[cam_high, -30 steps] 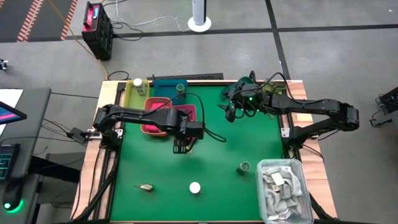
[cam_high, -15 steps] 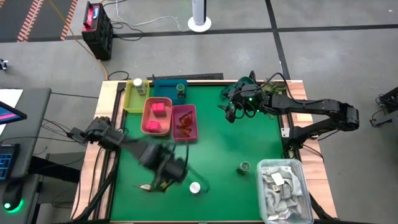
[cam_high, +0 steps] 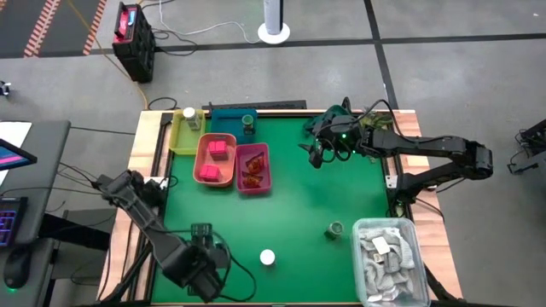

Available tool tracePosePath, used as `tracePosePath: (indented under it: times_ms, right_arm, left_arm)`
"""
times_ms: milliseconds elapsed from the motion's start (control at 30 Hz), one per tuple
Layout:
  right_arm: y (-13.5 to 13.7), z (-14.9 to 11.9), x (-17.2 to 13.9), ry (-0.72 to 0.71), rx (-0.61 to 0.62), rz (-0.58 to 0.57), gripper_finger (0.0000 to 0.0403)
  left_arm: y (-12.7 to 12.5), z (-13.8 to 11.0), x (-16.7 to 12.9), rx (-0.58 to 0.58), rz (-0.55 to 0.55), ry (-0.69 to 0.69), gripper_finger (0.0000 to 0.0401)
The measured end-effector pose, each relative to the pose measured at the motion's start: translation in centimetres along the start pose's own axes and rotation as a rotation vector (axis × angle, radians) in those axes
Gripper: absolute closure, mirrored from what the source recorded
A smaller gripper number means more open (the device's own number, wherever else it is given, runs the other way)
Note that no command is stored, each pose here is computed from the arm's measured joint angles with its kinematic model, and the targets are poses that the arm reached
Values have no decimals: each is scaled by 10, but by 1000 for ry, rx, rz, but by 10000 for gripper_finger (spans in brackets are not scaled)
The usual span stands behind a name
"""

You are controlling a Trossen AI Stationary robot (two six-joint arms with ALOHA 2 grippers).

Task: Sort spices by type
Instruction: Put the orange seasoning pack into the red bin

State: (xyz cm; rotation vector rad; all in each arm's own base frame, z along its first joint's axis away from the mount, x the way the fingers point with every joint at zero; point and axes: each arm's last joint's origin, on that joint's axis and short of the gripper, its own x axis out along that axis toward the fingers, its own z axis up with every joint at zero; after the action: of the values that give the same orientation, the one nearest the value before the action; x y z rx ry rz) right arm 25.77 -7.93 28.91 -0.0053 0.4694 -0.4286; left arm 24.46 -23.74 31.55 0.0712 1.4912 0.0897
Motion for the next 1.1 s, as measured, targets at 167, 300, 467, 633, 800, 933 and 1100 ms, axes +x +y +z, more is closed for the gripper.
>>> tracePosePath:
  times_ms: [167, 300, 467, 633, 800, 933, 1100]
  right_arm:
    - [0, 0, 0, 0, -1, -1, 86]
    - [0, 0, 0, 0, -8, -1, 86]
    - [0, 0, 0, -4, -8, -1, 86]
    - [0, 0, 0, -4, -10, -1, 86]
    - [0, 0, 0, -3, -9, -1, 86]
    - [0, 0, 0, -3, 6, -1, 86]
    - [0, -1, 0, 6, 30, 1, 86]
  left_arm:
    - [-1, -12, 35, 30, 26, 179, 176]
    - [1, -18, 52, 54, 58, 254, 184]
    - [4, -25, 67, 87, 83, 316, 215]
    - [4, -26, 69, 113, 71, 337, 301]
    - [8, -22, 70, 113, 71, 336, 391]
    - [17, -16, 67, 141, 112, 276, 399]
    - [52, -5, 45, 109, 149, 146, 400]
